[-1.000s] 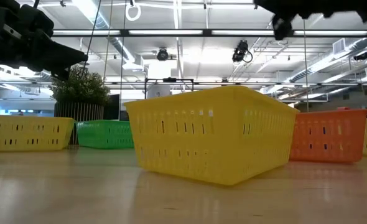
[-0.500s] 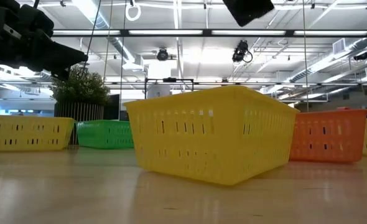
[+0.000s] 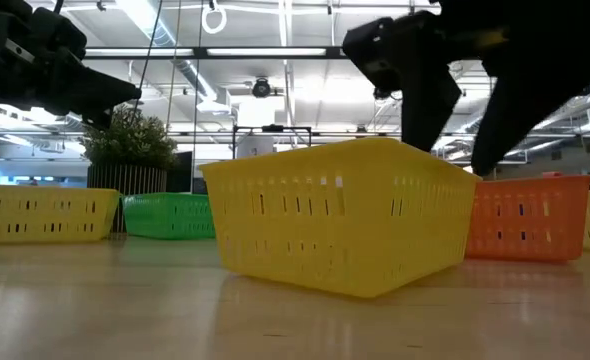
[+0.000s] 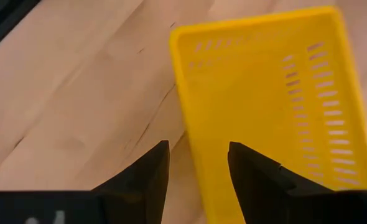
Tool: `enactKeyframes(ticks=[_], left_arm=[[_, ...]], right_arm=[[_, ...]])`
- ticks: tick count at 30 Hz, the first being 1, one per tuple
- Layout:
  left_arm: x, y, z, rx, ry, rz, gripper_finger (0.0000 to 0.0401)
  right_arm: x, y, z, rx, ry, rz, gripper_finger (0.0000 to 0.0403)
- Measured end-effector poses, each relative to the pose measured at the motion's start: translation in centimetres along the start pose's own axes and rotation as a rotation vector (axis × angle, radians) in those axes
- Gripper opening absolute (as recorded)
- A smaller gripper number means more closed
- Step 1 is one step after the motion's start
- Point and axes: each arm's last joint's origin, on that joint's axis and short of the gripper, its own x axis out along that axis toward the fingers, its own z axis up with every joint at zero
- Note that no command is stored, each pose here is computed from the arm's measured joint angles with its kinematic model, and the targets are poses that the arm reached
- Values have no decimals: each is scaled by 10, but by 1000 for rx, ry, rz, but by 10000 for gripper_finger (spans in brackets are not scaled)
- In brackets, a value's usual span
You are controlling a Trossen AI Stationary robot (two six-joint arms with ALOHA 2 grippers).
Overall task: Stack baskets by color
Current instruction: Move the center yellow bin to the middle left of the table
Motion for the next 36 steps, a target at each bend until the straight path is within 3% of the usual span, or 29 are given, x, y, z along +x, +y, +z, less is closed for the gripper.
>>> enactKeyframes(ticks=[6,19,23,32,36], left_arm=[[0,0,0,0,0,0,36],[0,0,0,0,-3,0,35],[0,0,1,0,-5,0,38],[0,0,1,0,-4,0,30],[0,0,1,0,-5,0,34]], right_arm=[[0,-1,2,37,-21,-11,145],[18,4,2,30,-12,-3,18],[15,2,7,30,-60,-45,13],[-8,-31,77,266,-332,-119,10],[5,-46,100,360,-322,-134,10]])
